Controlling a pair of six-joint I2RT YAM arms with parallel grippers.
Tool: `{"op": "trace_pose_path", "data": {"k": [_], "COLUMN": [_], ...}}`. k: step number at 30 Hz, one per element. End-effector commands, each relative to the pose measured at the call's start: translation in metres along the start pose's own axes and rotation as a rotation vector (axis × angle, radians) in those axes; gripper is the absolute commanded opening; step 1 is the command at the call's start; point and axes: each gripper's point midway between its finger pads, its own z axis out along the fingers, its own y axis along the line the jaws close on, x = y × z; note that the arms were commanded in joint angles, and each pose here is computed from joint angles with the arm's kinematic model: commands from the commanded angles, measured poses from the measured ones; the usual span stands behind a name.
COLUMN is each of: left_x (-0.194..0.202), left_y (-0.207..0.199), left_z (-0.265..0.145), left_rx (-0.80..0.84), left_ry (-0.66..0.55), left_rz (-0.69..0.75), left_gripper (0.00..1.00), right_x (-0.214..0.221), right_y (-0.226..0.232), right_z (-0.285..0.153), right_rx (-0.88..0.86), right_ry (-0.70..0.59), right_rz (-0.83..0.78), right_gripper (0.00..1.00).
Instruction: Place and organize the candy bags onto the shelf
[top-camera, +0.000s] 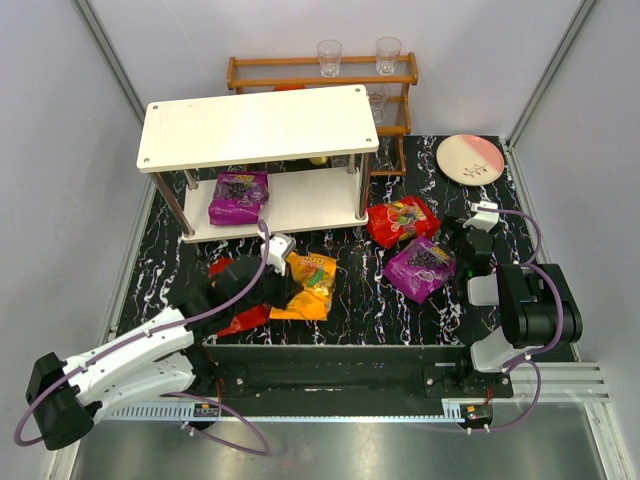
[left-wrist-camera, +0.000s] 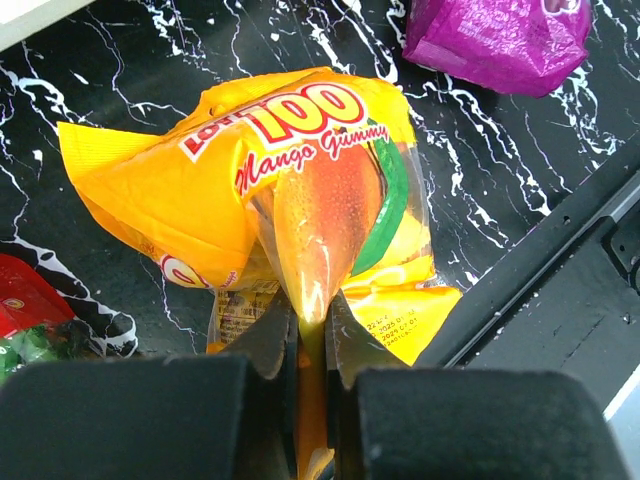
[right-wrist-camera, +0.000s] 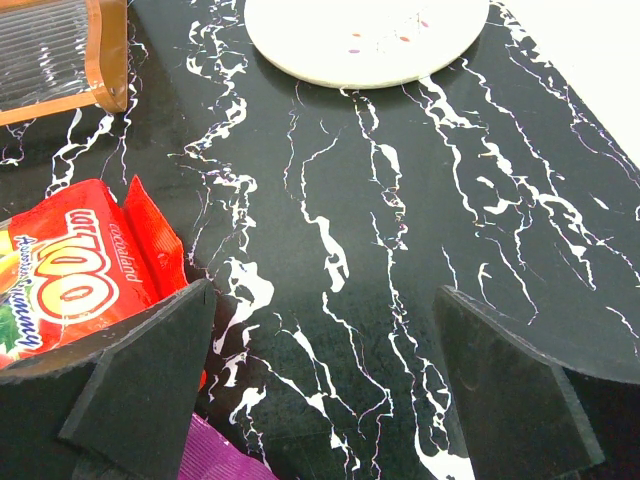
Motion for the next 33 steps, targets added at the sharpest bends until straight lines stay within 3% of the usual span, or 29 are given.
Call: {"op": "trace_pose_path", "data": {"k": [1, 16, 27, 29, 31, 33], "left_x": [-0.069, -0.087, -0.071, -0.065, -0.062, -0.064], "left_y": [-0.025, -0.04, -0.047, -0.045, -0.044, -0.04], "left_z": [-0.019, -0.006, 0.043, 0.051, 0.054, 0.051], "left_rx": [0.084, 0.166, 0.212, 0.201, 0.192, 0.172], "left_ry": [-0.226, -0.33, -0.274, -0.25, -0.24, -0.248], "left_rz": [0.026, 0.027, 0.0, -0.004, -0.014, -0.021], "left_gripper": [0.0, 0.0, 0.0, 0.15, 0.54, 0.77], "right_x": [-0.02, -0.019, -0.02, -0.02, -0.02, -0.02], "right_y": [0.005, 0.004, 0.004, 0.004, 0.005, 0.004], "right_z": [0.006, 0.006, 0.007, 0.006, 0.006, 0.006], "right_rx": [-0.016, -0.014, -0.015, -0.015, -0.016, -0.013], "right_ry": [-0.064, -0.061, -0.063, -0.063, -0.062, -0.064], "right_rz": [0.0, 0.001, 0.0, 0.0, 0.0, 0.002], "right_gripper": [1.0, 1.0, 1.0, 1.0, 1.0, 1.0]}}
